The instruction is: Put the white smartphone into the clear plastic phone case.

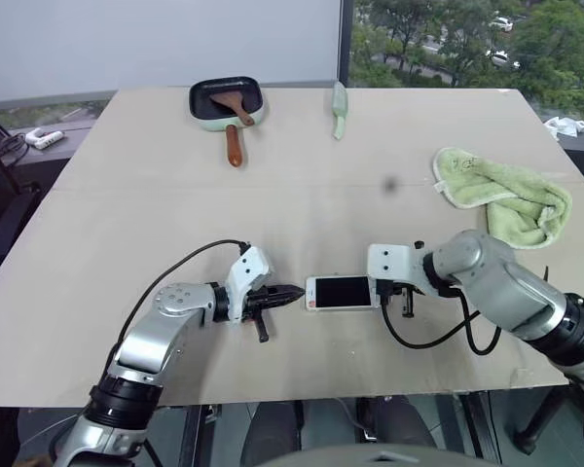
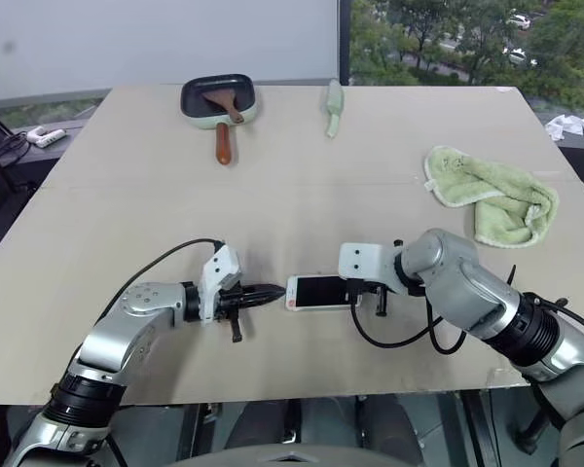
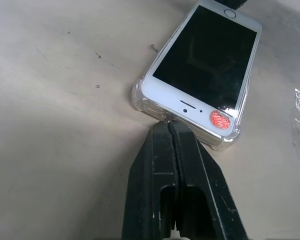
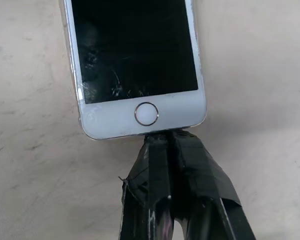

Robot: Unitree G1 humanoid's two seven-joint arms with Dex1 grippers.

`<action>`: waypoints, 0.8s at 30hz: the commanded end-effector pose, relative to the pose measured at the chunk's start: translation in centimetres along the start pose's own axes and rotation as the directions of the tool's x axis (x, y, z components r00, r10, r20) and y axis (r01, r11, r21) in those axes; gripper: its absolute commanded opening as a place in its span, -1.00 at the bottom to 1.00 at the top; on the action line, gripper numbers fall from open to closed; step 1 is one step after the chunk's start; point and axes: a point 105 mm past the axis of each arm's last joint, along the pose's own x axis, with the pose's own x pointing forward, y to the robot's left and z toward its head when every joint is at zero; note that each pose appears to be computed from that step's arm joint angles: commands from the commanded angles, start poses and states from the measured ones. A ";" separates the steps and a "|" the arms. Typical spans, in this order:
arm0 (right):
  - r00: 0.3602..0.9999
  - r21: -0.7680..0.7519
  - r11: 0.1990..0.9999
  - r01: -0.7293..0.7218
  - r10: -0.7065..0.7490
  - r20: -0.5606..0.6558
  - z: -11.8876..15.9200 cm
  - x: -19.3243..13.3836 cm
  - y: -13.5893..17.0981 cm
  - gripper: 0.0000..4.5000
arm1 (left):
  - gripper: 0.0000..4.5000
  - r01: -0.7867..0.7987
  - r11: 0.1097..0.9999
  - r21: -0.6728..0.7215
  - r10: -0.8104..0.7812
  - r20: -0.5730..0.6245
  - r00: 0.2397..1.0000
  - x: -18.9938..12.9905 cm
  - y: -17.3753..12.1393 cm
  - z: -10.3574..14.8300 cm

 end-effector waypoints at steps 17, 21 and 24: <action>0.690 0.267 0.961 -0.069 -0.147 0.708 2.1 -3.4 1.4 -0.99 | -1.00 0.085 0.993 0.088 -0.100 0.188 0.977 -0.1 -1.7 3.9; 0.642 0.298 0.950 -0.093 -0.171 0.747 1.4 -2.6 1.8 -0.99 | -1.00 0.101 0.988 0.115 -0.116 0.131 0.985 1.9 -1.8 2.6; 0.624 0.331 0.940 -0.081 -0.211 0.753 0.6 -2.1 1.4 -0.99 | -1.00 0.108 0.982 0.153 -0.118 0.056 0.991 2.7 -1.5 1.2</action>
